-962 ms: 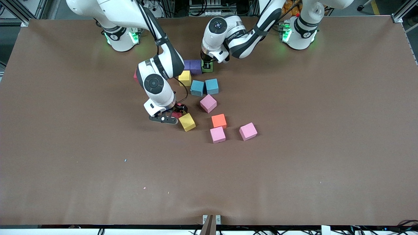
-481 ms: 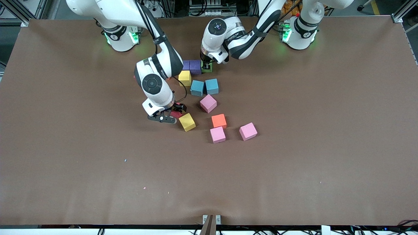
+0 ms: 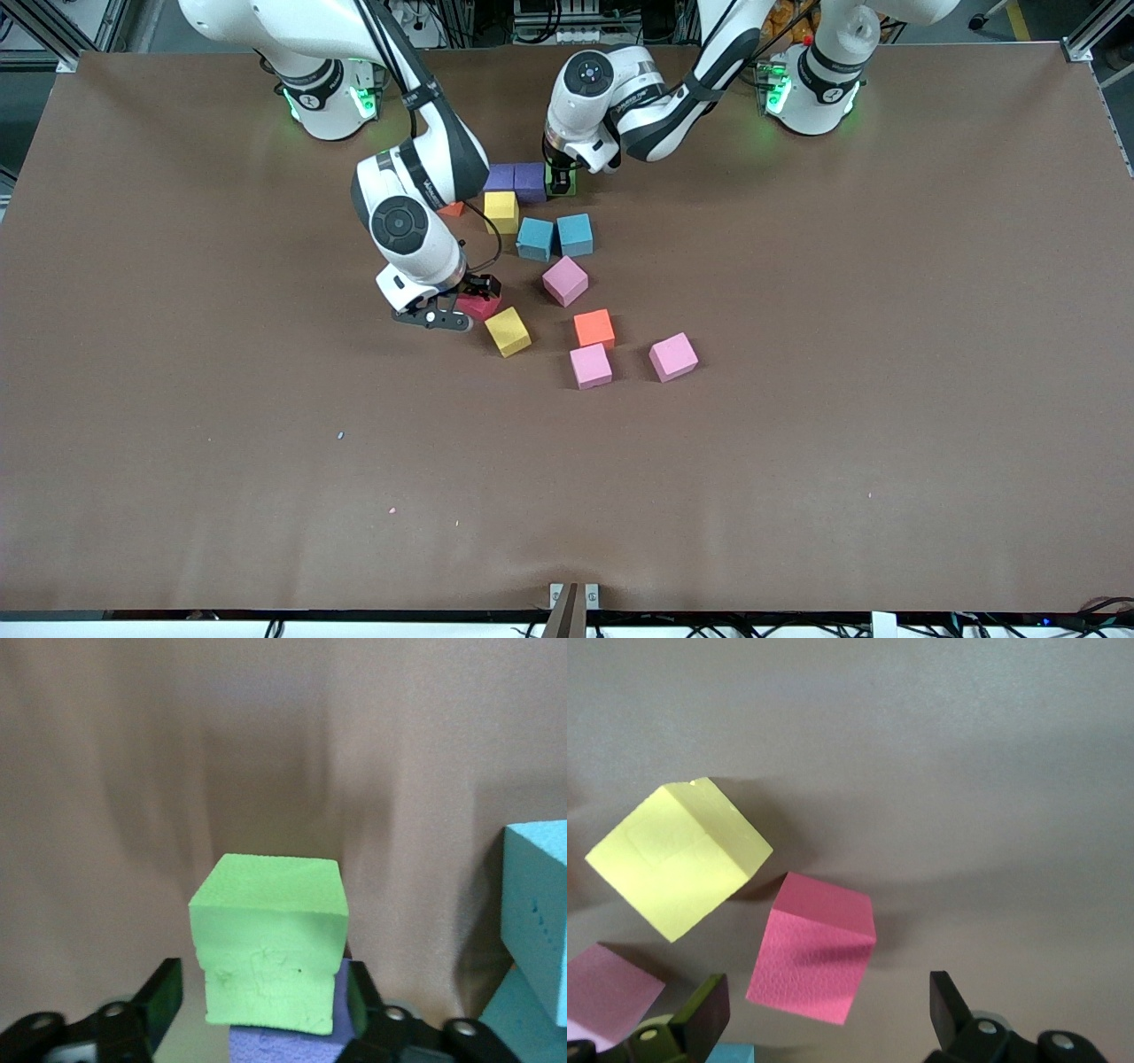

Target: Arrange 11 blocks into digit 3

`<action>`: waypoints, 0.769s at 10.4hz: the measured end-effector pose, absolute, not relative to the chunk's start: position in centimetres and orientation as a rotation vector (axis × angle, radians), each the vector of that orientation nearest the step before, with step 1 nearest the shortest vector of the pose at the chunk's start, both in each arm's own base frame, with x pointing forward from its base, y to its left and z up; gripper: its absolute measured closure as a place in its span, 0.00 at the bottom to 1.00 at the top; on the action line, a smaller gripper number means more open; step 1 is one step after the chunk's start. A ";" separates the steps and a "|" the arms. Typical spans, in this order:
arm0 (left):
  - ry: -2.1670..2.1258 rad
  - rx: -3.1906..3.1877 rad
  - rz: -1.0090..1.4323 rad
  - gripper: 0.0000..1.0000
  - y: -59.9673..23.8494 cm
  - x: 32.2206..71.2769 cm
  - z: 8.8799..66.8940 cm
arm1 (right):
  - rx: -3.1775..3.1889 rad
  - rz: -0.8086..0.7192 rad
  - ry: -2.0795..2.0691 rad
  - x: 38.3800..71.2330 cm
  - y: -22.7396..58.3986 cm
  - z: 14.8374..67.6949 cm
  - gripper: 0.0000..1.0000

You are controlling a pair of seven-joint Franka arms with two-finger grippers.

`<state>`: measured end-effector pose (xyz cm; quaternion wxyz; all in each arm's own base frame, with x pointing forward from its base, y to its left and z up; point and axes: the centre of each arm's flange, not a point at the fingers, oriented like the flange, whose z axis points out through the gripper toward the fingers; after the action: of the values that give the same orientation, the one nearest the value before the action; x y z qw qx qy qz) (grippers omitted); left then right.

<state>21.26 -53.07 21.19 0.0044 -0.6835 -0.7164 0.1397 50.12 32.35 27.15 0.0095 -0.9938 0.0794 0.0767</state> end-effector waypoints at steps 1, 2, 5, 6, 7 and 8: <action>-2.245 -2.141 0.438 0.01 -53.1 21.3 21.2 | -3.091 0.233 0.260 50.5 31.9 28.2 0.00; -2.245 -2.139 0.436 0.00 -53.1 21.5 21.3 | -3.080 0.223 0.272 50.9 31.4 29.0 0.00; -2.178 -2.167 0.361 0.00 -53.0 22.1 23.4 | -3.083 0.219 0.234 50.7 31.7 29.3 0.00; -2.171 -2.171 0.328 0.00 -52.8 22.5 24.8 | -3.091 0.218 0.182 49.7 33.1 29.3 0.00; -2.179 -2.167 0.305 0.00 -52.5 23.2 26.0 | -3.099 0.218 0.118 48.4 35.1 29.3 0.00; -2.189 -2.161 0.292 0.00 -52.5 24.0 27.0 | -3.103 0.219 0.060 47.0 36.9 29.3 0.00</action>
<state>23.96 -52.50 27.00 0.0260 -0.6993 -0.7081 0.0944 46.99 36.91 29.29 0.0150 -0.9972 0.0193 0.0704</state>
